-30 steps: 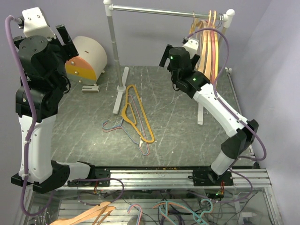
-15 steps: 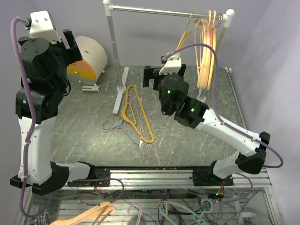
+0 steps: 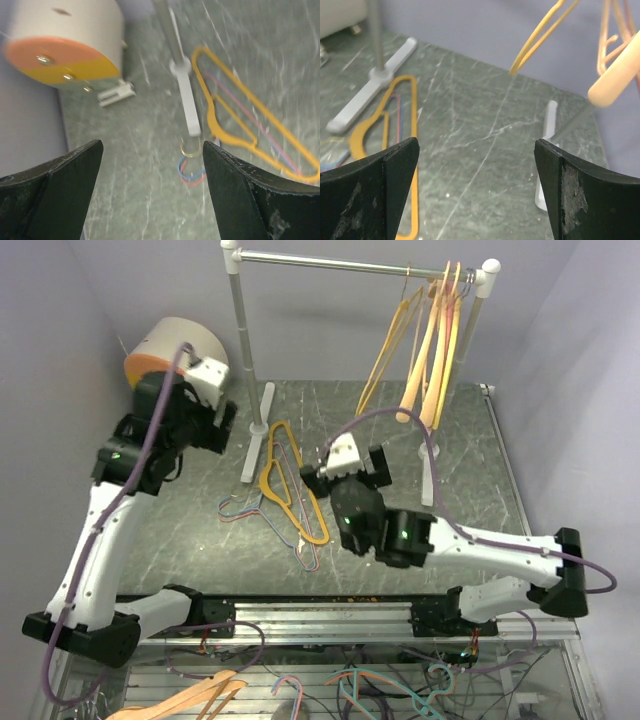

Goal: Organize the hangers

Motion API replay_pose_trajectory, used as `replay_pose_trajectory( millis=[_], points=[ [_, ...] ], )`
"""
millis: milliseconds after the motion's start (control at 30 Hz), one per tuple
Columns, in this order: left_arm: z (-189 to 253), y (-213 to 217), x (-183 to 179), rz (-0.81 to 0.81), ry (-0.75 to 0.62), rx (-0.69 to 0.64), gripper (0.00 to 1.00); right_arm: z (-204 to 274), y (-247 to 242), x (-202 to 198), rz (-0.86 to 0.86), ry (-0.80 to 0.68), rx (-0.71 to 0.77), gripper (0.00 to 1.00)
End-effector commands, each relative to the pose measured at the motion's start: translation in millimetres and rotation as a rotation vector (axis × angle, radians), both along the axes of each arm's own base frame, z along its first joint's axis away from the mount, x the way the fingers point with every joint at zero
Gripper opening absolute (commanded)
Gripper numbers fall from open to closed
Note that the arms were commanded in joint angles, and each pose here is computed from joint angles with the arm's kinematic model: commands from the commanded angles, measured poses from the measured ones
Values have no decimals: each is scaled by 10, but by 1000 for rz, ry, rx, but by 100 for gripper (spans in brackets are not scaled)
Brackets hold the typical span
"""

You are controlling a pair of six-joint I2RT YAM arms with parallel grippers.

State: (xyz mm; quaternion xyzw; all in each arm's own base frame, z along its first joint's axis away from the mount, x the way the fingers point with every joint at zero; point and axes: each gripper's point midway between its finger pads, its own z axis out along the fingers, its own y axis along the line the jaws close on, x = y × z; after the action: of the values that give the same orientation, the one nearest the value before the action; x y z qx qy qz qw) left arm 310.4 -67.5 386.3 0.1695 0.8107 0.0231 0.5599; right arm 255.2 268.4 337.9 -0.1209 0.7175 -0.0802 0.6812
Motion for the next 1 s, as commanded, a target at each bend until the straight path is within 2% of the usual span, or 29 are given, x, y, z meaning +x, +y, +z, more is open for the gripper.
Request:
replay_pose_trajectory(
  millis=[0, 167, 200, 267, 300, 333, 433, 500, 567, 633, 800, 967],
  points=[
    [-757, -272, -97, -239, 157, 85, 92, -15, 22, -348, 188, 0, 59, 100],
    [-1492, -165, 161, -212, 266, 106, 93, -240, 210, -653, 484, 71, 137, 100],
    [-1617, -131, 216, -205, 308, 79, 90, -274, 226, -687, 510, 79, 147, 100],
    [-1802, -154, 235, -267, 397, 0, 76, -370, 250, -710, 528, 95, 149, 100],
    [-1842, -136, 262, -286, 399, -4, 73, -451, 264, -705, 524, 107, 128, 100],
    [-1949, -98, 267, -298, 397, 30, 74, -533, 290, -696, 516, 120, 108, 100],
    [-2236, -48, 235, -424, 344, 189, 83, -811, 394, -630, 476, 154, 39, 100],
    [-2517, 5, 186, -551, 314, 347, 77, -978, 494, -586, 465, 174, -1, 100],
    [-2649, 67, 228, -591, 261, 463, 79, -1116, 556, -521, 443, 187, -40, 100],
    [-2776, 108, 266, -623, 282, 545, 79, -1197, 550, -425, 409, 197, -48, 100],
    [-2890, 94, 363, -658, 299, 616, 76, -1289, 421, -189, 394, 270, 82, 100],
    [-2987, -15, 233, -741, 290, 636, 77, -1317, 200, -75, 355, 288, 145, 100]
  ],
)
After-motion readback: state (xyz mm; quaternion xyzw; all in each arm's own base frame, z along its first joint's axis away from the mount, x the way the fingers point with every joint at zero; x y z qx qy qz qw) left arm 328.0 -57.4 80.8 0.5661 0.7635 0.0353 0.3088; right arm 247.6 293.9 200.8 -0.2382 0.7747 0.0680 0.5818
